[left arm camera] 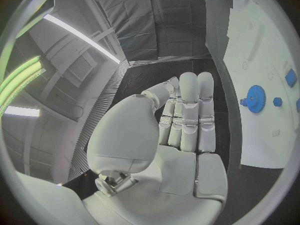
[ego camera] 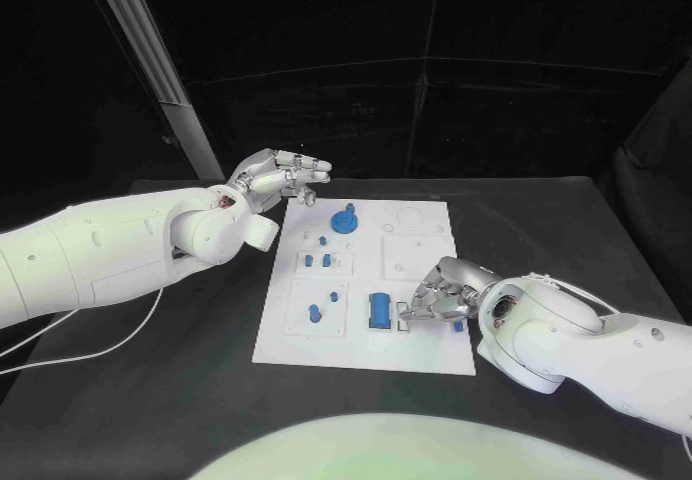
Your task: Assemble the parts on the task board
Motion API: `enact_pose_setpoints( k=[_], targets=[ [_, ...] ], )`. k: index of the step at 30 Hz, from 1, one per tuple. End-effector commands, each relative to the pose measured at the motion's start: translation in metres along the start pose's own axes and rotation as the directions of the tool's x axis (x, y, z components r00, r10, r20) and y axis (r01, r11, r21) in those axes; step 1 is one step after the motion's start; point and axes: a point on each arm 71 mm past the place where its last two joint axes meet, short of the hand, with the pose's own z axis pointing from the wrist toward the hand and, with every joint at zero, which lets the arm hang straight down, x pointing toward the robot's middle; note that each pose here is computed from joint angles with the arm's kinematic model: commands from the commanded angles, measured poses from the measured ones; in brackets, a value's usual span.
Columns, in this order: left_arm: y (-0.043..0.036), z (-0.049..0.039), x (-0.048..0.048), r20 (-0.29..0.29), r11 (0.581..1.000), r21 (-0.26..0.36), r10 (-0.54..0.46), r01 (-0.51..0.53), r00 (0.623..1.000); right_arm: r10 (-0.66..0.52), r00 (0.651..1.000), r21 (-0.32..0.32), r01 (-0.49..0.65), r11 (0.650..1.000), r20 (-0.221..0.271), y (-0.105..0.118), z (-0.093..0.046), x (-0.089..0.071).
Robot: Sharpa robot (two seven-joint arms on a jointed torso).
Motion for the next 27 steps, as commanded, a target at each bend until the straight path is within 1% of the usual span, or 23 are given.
enact_pose_setpoints(
  k=[1,4,6,10,14,19,27],
  targets=[
    [-0.0013,-0.0001,0.0005,-0.009,1.0,0.004,-0.007,0.007,1.0,0.066,0.997,-0.089,-0.063,0.994,0.033,-0.004,-0.007,-0.008],
    [-0.0013,-0.0003,0.0003,-0.008,1.0,0.004,-0.007,0.007,1.0,0.07,0.997,-0.088,-0.066,0.994,0.039,-0.018,-0.014,-0.014],
    [-0.0013,-0.0003,0.0004,-0.009,1.0,0.005,-0.007,0.007,1.0,0.065,0.997,-0.074,-0.062,0.995,0.039,-0.028,-0.017,-0.018],
    [-0.0014,-0.0005,0.0013,-0.012,1.0,0.005,-0.008,0.008,1.0,0.03,0.999,-0.021,-0.029,0.999,0.043,-0.05,-0.024,-0.026],
    [-0.0013,-0.0006,0.0022,-0.016,1.0,0.006,-0.01,0.01,1.0,-0.028,0.999,0.03,0.026,0.999,0.047,-0.063,-0.027,-0.03],
    [-0.0011,-0.0005,0.0031,-0.019,1.0,0.006,-0.011,0.011,1.0,-0.094,0.995,0.086,0.09,0.992,0.04,-0.071,-0.025,-0.03],
    [-0.0005,-0.0005,0.004,-0.023,1.0,0.005,-0.013,0.013,1.0,-0.146,0.989,0.126,0.142,0.982,0.022,-0.07,-0.016,-0.027]
  ],
)
